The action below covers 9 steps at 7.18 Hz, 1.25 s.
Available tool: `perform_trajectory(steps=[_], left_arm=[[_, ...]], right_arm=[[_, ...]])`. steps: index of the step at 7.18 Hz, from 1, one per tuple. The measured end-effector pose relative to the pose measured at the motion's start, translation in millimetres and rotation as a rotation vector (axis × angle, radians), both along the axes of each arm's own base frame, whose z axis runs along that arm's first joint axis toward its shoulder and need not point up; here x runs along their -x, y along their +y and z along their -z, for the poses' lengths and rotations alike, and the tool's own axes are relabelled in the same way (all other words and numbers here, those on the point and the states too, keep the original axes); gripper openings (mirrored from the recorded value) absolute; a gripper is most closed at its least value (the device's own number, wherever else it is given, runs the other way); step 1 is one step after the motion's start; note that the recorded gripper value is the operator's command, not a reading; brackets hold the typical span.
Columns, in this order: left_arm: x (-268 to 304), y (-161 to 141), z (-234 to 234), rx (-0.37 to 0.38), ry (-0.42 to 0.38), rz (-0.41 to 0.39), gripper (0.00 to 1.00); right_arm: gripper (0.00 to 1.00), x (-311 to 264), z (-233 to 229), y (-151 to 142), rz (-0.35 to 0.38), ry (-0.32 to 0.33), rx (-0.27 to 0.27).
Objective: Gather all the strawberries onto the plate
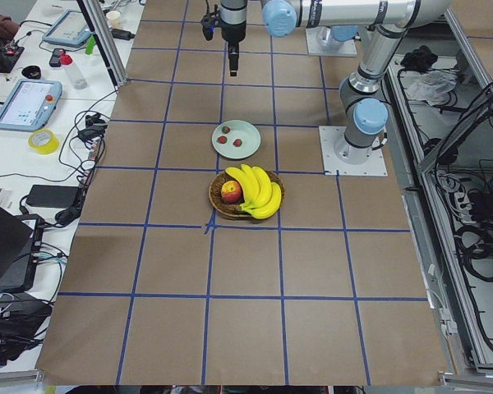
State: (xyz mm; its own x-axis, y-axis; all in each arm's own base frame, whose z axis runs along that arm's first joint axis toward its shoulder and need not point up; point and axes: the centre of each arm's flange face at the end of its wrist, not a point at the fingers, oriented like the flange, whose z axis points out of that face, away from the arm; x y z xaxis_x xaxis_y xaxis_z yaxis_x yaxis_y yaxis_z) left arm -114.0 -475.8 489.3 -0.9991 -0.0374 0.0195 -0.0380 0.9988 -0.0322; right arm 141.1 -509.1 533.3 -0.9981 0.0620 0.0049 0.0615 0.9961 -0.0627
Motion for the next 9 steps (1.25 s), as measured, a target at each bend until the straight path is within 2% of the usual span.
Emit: perform_trajectory(steps=[3,9], left_arm=[[31.5,24.8,-19.7,0.032,-0.021,0.056,1.00],[33.4,28.5,-18.7,0.042,-0.021,0.051,1.00]], right_arm=[[1.00,-0.1,-0.1,-0.8,-0.002,0.000,0.005],[1.00,0.4,0.0,-1.2,-0.005,0.001,0.005]])
